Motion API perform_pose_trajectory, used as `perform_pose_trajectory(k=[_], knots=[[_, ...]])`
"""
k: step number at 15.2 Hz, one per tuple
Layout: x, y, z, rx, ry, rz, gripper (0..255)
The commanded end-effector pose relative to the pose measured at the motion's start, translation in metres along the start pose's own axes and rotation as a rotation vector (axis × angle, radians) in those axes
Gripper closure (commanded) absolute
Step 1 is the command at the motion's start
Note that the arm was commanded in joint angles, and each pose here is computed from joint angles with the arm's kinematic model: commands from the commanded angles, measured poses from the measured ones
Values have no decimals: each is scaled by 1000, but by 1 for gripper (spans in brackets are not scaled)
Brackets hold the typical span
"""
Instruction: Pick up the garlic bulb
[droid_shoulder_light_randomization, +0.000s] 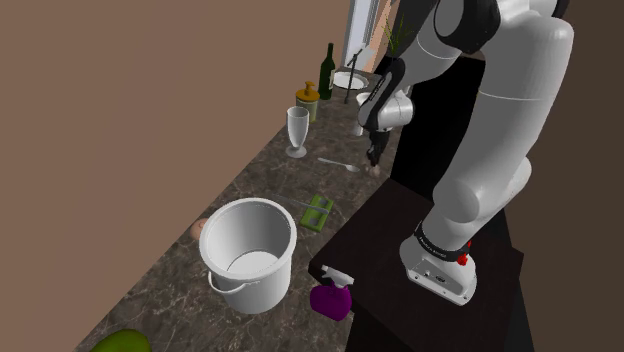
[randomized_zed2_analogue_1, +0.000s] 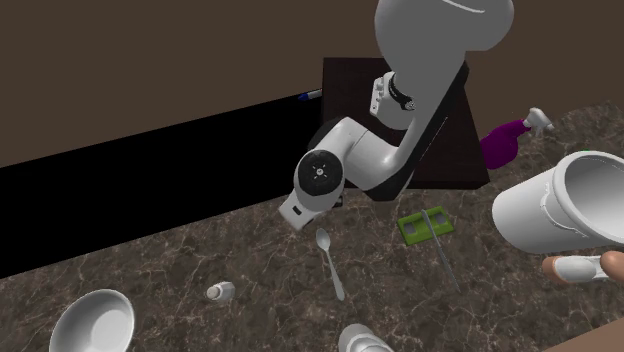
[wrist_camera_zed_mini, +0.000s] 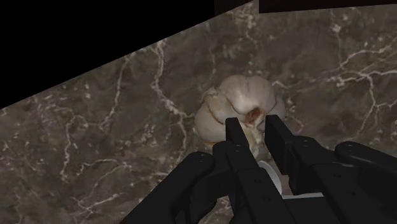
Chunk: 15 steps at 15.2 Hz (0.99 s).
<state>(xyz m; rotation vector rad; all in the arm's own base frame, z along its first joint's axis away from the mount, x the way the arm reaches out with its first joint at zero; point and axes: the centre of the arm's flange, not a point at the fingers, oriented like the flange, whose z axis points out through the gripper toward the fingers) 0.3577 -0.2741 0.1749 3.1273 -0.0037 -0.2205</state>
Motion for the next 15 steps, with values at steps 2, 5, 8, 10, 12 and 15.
perform_pose_trajectory(k=[2,5,8,10,12,15], knots=[[-3,0,-14,0,0,0,255],[-5,0,-30,0,0,0,255],[-7,0,-45,0,0,0,255],[-9,0,-56,0,0,0,255],[-10,0,-66,0,0,0,255],[-11,0,-72,0,0,0,255]])
